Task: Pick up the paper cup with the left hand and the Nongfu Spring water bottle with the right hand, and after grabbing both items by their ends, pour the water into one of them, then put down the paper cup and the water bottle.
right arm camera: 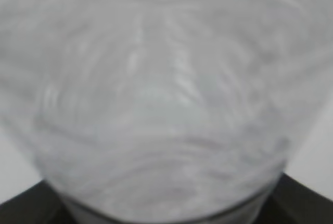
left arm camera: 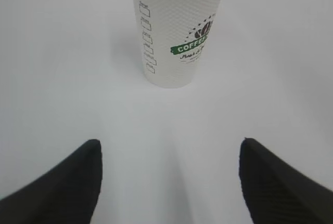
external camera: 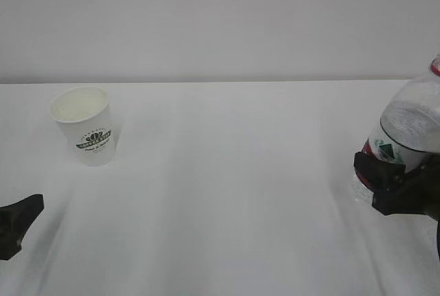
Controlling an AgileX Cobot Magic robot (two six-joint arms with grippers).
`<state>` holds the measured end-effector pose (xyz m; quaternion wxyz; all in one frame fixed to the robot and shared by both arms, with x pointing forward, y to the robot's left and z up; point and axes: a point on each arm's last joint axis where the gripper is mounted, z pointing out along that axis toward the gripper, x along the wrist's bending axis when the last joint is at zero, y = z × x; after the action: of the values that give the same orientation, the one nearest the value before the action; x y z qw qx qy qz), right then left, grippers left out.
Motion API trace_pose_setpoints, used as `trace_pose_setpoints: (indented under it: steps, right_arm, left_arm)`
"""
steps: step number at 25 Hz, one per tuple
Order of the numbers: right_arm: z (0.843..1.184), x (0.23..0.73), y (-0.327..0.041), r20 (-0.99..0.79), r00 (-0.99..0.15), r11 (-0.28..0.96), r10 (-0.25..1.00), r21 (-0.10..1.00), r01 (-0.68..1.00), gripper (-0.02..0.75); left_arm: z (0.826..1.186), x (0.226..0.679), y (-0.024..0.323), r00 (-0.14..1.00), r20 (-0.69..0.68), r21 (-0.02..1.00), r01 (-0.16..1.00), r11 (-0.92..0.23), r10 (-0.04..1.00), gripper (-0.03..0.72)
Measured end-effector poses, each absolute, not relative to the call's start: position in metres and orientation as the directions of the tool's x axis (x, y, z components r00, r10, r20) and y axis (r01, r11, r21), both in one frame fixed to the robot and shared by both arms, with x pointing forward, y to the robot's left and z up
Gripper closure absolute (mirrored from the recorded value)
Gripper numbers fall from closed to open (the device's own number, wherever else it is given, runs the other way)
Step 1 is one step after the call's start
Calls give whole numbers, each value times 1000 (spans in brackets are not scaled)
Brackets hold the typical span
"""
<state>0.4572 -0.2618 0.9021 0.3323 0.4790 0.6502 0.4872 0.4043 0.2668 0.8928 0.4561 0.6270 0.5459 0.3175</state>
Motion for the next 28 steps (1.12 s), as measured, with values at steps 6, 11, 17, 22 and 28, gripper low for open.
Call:
trace_pose_setpoints:
  steps: [6, 11, 17, 22, 28]
  right_arm:
    - [909, 456, -262, 25, -322, 73, 946, 955, 287, 253]
    - [915, 455, -262, 17, -326, 74, 945, 962, 263, 253]
    - [915, 455, -262, 16, -326, 74, 945, 963, 261, 253]
    - [915, 455, -262, 16, -327, 74, 945, 962, 261, 253]
    - [915, 455, -262, 16, -327, 74, 945, 962, 261, 253]
  left_arm:
    - [891, 404, 267, 207, -86, 916, 402, -5, 974, 89]
    - [882, 409, 266, 211, -76, 899, 437, -25, 974, 43]
    - [877, 423, 263, 214, -75, 898, 439, -28, 974, 1]
    - [884, 441, 260, 219, -71, 924, 382, -18, 973, -2]
    - [882, 460, 256, 232, -70, 933, 361, -19, 970, -3]
